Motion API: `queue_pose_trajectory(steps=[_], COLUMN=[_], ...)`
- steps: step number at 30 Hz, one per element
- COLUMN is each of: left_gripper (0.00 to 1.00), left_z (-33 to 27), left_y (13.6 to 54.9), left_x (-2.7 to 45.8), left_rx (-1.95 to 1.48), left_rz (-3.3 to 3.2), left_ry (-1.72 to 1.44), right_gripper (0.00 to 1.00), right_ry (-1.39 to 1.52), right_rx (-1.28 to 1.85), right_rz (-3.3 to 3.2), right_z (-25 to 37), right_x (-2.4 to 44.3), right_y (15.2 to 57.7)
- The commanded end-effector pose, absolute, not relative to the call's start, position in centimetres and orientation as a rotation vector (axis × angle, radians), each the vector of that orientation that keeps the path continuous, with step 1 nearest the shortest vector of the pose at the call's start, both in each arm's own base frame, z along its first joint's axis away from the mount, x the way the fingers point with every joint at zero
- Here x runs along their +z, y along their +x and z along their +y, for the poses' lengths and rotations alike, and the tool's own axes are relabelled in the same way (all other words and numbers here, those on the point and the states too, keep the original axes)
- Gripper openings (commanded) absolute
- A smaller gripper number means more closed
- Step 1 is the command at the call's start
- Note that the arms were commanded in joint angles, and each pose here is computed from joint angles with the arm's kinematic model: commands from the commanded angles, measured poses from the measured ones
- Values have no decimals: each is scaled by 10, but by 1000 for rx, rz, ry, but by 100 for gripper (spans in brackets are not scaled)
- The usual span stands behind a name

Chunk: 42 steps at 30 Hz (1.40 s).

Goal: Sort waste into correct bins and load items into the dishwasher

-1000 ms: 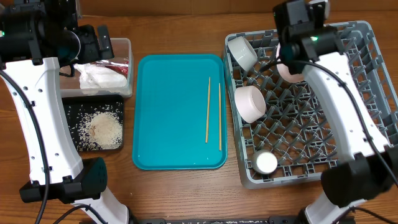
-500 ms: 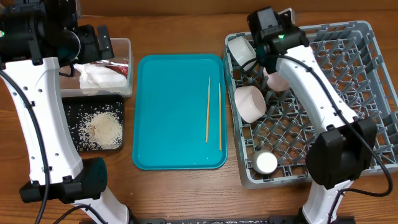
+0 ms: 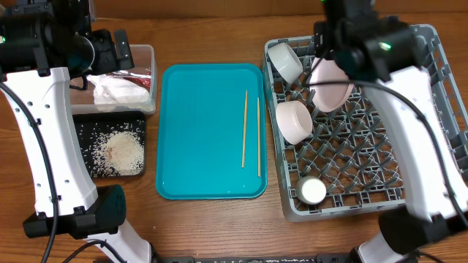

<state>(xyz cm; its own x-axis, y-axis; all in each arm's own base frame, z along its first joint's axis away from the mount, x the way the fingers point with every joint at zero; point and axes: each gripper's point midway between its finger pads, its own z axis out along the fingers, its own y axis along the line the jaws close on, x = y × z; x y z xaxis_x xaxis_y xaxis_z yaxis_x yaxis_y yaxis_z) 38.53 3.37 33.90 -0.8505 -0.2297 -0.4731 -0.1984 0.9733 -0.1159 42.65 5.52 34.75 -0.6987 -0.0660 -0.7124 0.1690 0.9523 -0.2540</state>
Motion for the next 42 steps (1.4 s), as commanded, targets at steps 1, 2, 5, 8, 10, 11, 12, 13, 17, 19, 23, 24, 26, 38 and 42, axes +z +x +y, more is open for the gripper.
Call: queue_pose_trajectory(steps=[1, 2, 5, 8, 10, 11, 12, 13, 17, 19, 23, 24, 26, 38, 42], left_gripper=[100, 100, 100, 100, 100, 100, 100, 100, 100, 100, 100, 100, 100, 100, 100], left_z=[34, 34, 34, 34, 34, 34, 34, 34, 34, 33, 33, 34, 34, 32, 32], left_y=[385, 385, 385, 385, 385, 385, 385, 385, 385, 387, 390, 391, 390, 391, 391], left_x=[345, 345, 345, 345, 345, 345, 345, 345, 345, 346, 348, 348, 348, 348, 349], left_rx=[-95, -95, -95, -95, -95, -95, -95, -95, -95, -101, -100, -100, -100, -109, -109], left_rz=[2598, 2598, 2598, 2598, 2598, 2598, 2598, 2598, 2598, 2590, 2575, 2572, 2572, 2572, 2568], left_ry=[-306, -306, -306, -306, -306, -306, -306, -306, -306, -303, -301, -300, -300, -298, -297], right_gripper=[100, 100, 100, 100, 100, 100, 100, 100, 100, 100, 100, 100, 100, 100, 100], right_ry=[0, -47, -129, -129, -86, -71, -54, -31, 98, 103, 102, 100, 100, 96, 94], right_rx=[-127, -28, 169, 335, 351, 354, 356, 364, 413, 415, 418, 421, 421, 431, 437], right_rz=[2355, 2396, 2457, 2483, 2496, 2499, 2500, 2501, 2493, 2489, 2484, 2485, 2486, 2463, 2457], right_z=[85, 100, 127, 147, 148, 148, 147, 148, 149, 149, 149, 150, 150, 152, 153], right_x=[351, 344, 336, 334, 331, 330, 329, 328, 331, 331, 332, 332, 332, 336, 337], right_y=[416, 411, 399, 392, 392, 393, 394, 394, 397, 398, 399, 398, 398, 402, 403])
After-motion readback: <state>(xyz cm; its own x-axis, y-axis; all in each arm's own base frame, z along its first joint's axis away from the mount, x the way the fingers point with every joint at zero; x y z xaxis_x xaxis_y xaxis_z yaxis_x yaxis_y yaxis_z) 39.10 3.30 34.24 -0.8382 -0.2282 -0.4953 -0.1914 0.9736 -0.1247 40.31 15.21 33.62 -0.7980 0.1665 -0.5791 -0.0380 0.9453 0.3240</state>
